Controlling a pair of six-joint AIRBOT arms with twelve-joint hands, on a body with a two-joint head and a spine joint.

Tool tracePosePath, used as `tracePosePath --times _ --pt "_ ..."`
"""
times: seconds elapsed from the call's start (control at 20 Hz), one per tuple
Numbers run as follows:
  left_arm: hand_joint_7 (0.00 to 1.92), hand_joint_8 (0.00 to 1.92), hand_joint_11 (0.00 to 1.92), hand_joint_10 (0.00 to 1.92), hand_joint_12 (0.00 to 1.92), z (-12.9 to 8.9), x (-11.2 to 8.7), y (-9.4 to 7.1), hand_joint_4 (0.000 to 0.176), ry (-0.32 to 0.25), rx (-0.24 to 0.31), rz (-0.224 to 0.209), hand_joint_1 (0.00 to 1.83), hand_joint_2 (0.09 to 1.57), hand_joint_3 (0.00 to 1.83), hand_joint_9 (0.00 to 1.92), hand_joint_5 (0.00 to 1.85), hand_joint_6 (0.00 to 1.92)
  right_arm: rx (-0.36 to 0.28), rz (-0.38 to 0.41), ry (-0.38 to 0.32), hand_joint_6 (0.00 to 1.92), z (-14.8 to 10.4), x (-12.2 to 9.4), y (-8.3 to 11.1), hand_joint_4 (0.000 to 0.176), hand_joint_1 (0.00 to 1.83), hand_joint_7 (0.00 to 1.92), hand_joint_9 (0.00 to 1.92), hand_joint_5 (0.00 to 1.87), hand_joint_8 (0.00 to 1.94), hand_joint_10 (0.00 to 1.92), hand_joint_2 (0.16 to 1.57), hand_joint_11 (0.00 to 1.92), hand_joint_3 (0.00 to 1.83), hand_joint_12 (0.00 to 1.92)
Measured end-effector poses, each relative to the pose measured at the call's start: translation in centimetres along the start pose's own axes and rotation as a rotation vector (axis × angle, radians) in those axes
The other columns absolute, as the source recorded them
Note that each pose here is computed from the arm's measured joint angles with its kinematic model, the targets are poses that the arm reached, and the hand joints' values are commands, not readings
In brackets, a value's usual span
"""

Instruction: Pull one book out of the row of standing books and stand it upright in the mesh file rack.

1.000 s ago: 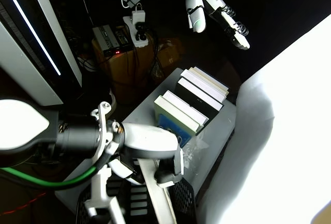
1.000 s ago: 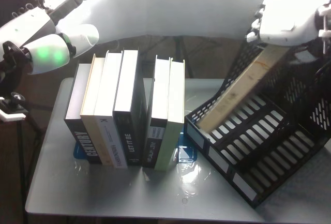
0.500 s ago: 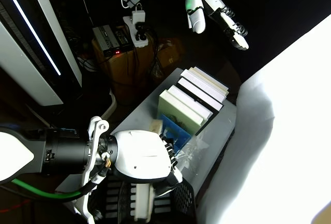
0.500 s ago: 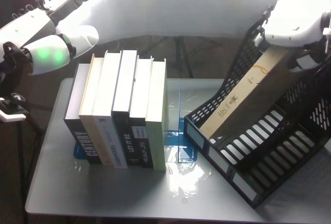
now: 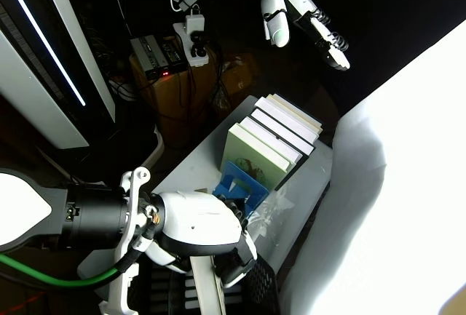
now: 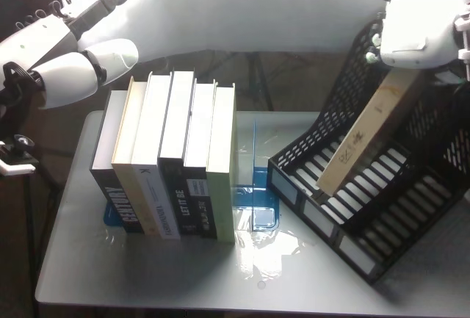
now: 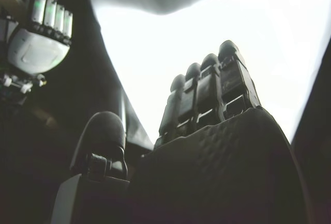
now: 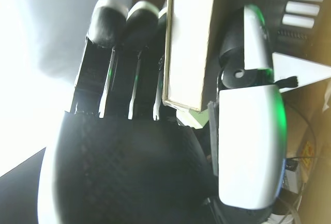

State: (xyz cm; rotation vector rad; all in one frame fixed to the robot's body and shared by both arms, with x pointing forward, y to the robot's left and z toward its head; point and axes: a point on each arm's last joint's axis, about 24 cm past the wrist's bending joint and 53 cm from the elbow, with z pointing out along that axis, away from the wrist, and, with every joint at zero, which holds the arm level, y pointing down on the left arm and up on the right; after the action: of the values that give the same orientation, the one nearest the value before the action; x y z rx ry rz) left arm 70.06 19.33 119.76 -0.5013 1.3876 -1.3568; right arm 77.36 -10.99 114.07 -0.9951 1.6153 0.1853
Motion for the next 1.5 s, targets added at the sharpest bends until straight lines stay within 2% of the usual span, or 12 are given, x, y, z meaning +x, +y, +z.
tracePosePath --times 0.1,0.2,0.4,0.55,0.6,0.8,0.9,1.0,1.3,1.35,1.45,1.5 --pt "0.0 0.0 0.0 0.0 0.0 0.0 0.0 -0.1 0.0 0.0 0.004 0.002 0.0 1.47 0.0 0.0 0.0 0.0 -0.005 -0.095 0.008 0.94 0.0 -0.1 -0.3 0.0 1.37 0.91 0.95 0.79 1.14 1.39 1.16 0.81 0.0 1.66" --pt "0.0 0.0 0.0 0.0 0.0 0.0 -0.1 0.0 0.0 -0.004 0.002 -0.002 0.0 1.48 0.0 0.0 0.0 0.0 -0.004 -0.095 0.007 1.01 0.2 -0.3 -0.4 0.0 1.36 0.83 0.8 0.74 1.28 1.52 1.2 0.75 0.0 1.67" --pt "0.0 0.0 0.0 0.0 0.0 0.0 0.0 -0.1 0.0 0.001 0.005 0.002 0.0 1.48 0.0 0.0 0.0 0.0 -0.012 -0.095 0.001 1.09 0.7 -0.6 0.2 0.0 1.37 0.9 0.93 0.77 1.05 1.33 1.15 0.84 0.0 1.59" --pt "0.0 0.0 0.0 0.0 0.0 0.0 -0.1 -0.1 0.0 -0.005 0.003 -0.002 0.0 1.49 0.0 0.0 0.0 0.0 -0.014 -0.095 -0.003 0.79 0.8 -0.8 0.3 0.0 1.39 1.07 1.06 0.94 0.82 1.23 1.09 0.99 0.0 1.7" --pt "0.0 0.0 0.0 0.0 0.0 0.0 -0.1 -0.1 0.0 -0.004 0.003 -0.001 0.0 1.48 0.0 0.0 0.0 0.0 -0.017 -0.094 -0.004 0.93 0.9 -0.8 0.4 0.0 1.47 0.9 0.91 0.83 1.02 1.27 1.14 0.8 0.01 1.75" --pt "0.0 0.0 0.0 0.0 0.0 0.0 -0.1 -0.1 0.0 -0.005 0.004 -0.001 0.0 1.47 0.0 0.0 0.0 0.0 -0.018 -0.085 -0.008 1.27 1.6 -1.0 0.6 0.0 1.34 0.75 0.79 0.65 1.35 1.52 1.23 0.72 0.0 1.61" --pt "0.0 0.0 0.0 0.0 0.0 0.0 -0.1 -0.1 0.0 -0.005 0.003 -0.002 0.0 1.48 0.0 0.0 0.0 0.0 -0.021 -0.084 -0.013 1.29 2.0 -1.3 0.8 0.0 1.19 0.84 0.89 0.71 1.37 1.27 1.23 0.78 0.0 1.63" --pt "0.0 0.0 0.0 0.0 0.0 0.0 -0.1 -0.1 0.0 -0.004 0.004 -0.001 0.0 1.46 0.0 0.0 0.0 0.0 -0.014 -0.084 -0.013 1.24 2.5 -1.4 0.6 0.0 1.34 0.75 0.79 0.67 1.37 1.56 1.23 0.76 0.01 1.69" --pt "0.0 0.0 0.0 0.0 0.0 0.0 -0.1 -0.1 0.0 -0.005 0.003 -0.002 0.0 1.47 0.0 0.0 0.0 0.0 0.01 -0.096 0.001 1.08 3.1 -1.1 0.0 0.0 1.35 0.75 0.8 0.67 1.43 1.65 1.24 0.78 0.0 1.76" --pt "0.0 0.0 0.0 0.0 0.0 0.0 -0.2 -0.1 0.0 -0.007 0.002 -0.003 0.0 1.47 0.0 0.0 0.0 0.0 0.014 -0.118 0.009 1.38 3.1 -0.9 -0.1 0.0 1.34 0.59 0.69 0.63 1.07 1.52 1.26 0.78 0.0 1.73" --pt "0.0 0.0 0.0 0.0 0.0 0.0 -0.1 -0.1 0.0 -0.005 0.003 -0.002 0.0 1.48 0.0 0.0 0.0 0.0 0.026 -0.153 0.023 0.55 3.1 -0.7 -0.3 0.0 1.24 0.45 0.39 0.29 0.42 0.98 1.13 0.23 0.0 1.72" --pt "0.0 0.0 0.0 0.0 0.0 0.0 -0.1 -0.1 0.0 -0.005 0.004 -0.001 0.0 1.48 0.0 0.0 0.0 0.0 0.031 -0.154 0.025 0.36 3.1 -0.6 -0.5 0.0 1.21 0.46 0.35 0.27 0.24 0.86 1.11 0.11 0.0 1.73"
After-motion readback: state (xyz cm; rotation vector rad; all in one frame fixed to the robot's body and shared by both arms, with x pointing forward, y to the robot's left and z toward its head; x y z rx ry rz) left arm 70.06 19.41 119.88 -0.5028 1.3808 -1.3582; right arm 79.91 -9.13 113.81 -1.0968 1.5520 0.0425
